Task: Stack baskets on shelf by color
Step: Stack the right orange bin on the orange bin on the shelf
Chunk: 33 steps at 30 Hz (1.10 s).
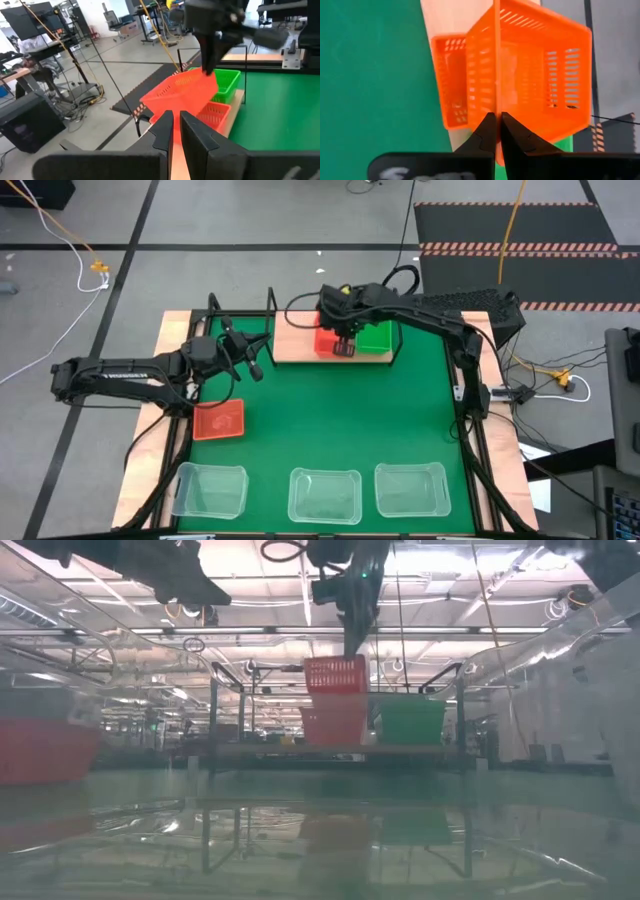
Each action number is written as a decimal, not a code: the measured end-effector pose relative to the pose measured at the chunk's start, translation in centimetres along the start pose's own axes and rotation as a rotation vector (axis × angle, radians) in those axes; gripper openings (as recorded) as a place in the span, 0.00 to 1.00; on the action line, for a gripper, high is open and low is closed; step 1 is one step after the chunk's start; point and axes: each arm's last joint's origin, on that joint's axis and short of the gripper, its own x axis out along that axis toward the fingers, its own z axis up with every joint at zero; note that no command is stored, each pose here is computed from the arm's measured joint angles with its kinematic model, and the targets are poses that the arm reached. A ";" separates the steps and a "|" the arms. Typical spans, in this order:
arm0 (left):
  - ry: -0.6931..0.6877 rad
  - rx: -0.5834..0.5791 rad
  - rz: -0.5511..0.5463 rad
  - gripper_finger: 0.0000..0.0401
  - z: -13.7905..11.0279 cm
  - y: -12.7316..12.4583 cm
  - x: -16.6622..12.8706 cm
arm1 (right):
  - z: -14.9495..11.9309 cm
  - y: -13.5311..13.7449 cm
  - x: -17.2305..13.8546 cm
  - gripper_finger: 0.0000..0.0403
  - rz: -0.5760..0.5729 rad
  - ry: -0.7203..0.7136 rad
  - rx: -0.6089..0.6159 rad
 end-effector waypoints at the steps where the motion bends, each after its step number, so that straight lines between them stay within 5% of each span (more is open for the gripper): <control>1: 0.000 -0.003 0.000 0.09 0.0 0.0 0.0 | 0.0 0.2 0.4 0.00 0.003 0.004 -0.002; 17: 0.024 -0.007 -0.004 0.09 -0.3 0.0 0.0 | -1.2 1.7 4.2 0.01 0.020 0.044 -0.092; 27: 0.045 -0.025 -0.007 0.09 -0.5 -0.1 0.0 | -1.7 2.4 5.4 0.18 0.100 0.050 -0.160; 33: 0.046 -0.029 -0.008 0.09 -0.5 -0.1 0.0 | -2.4 3.1 7.0 0.19 0.149 0.059 -0.280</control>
